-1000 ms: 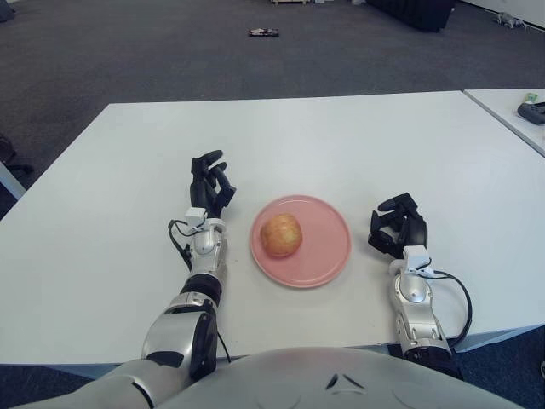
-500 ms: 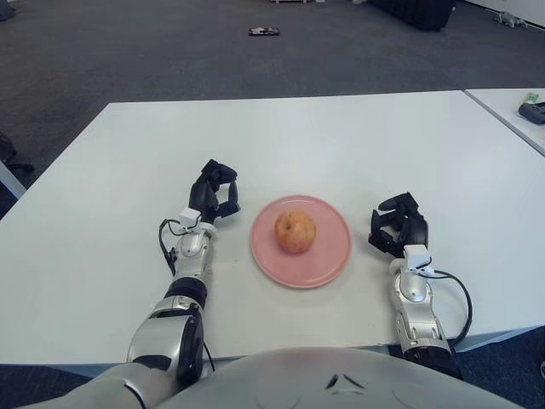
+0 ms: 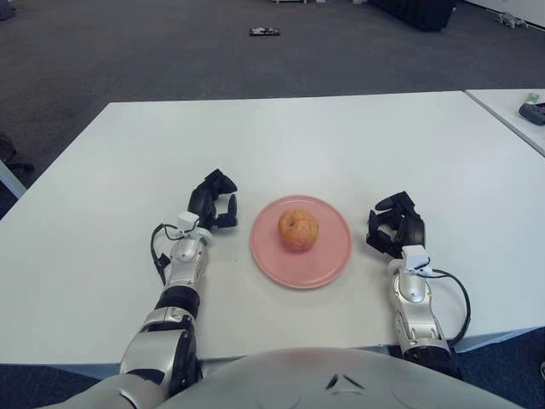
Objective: Put the apple into the plate.
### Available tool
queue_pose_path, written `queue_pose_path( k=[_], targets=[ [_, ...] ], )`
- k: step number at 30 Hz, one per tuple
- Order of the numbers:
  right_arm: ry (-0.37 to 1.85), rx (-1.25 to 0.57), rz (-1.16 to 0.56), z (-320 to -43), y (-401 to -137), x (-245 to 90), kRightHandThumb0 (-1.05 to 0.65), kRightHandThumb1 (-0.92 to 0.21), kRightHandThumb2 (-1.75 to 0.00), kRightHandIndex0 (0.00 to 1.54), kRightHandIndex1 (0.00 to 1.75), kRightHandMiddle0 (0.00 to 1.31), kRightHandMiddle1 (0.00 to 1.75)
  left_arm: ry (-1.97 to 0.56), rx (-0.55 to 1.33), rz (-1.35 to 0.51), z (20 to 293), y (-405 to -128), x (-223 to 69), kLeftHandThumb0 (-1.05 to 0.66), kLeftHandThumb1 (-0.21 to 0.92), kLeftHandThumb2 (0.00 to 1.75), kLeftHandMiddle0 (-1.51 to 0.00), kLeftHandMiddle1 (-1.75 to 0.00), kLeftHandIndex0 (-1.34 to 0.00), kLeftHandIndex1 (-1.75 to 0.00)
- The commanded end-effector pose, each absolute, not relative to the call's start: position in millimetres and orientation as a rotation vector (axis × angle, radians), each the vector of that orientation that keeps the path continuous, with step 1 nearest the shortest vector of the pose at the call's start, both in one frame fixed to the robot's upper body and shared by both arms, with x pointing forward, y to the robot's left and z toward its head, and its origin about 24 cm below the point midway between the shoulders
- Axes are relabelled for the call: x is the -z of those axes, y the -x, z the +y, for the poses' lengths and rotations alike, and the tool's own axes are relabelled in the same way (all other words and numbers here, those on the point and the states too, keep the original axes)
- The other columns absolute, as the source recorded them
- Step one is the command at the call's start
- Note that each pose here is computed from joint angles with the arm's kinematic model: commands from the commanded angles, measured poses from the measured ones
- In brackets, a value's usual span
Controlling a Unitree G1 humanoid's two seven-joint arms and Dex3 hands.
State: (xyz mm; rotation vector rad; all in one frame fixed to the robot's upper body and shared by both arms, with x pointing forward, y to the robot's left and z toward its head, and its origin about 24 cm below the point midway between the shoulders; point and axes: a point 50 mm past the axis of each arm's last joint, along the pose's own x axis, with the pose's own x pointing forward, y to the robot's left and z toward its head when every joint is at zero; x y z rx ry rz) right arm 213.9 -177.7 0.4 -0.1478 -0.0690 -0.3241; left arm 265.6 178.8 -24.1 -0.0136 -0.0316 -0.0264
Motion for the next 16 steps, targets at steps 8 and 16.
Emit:
queue_pose_path(
  k=[8,16],
  targets=[
    [0.146,0.331,-0.058,-178,-220,-3,-0.41,-0.56,-1.02,0.66,1.41,0.42,1.75,0.066,0.001,0.162,180,-231,61,-0.57,0.13,1.57,-1.31,-1.75,-0.78,-1.75],
    [0.148,0.322,-0.079,-178,-221,-5,-0.41,-0.56,-1.03,0.64,1.44,0.42,1.75,0.132,-0.039,0.115,178,-224,57,-0.56,0.16,1.53,-1.28,-1.75,-0.75,-1.75]
  ],
)
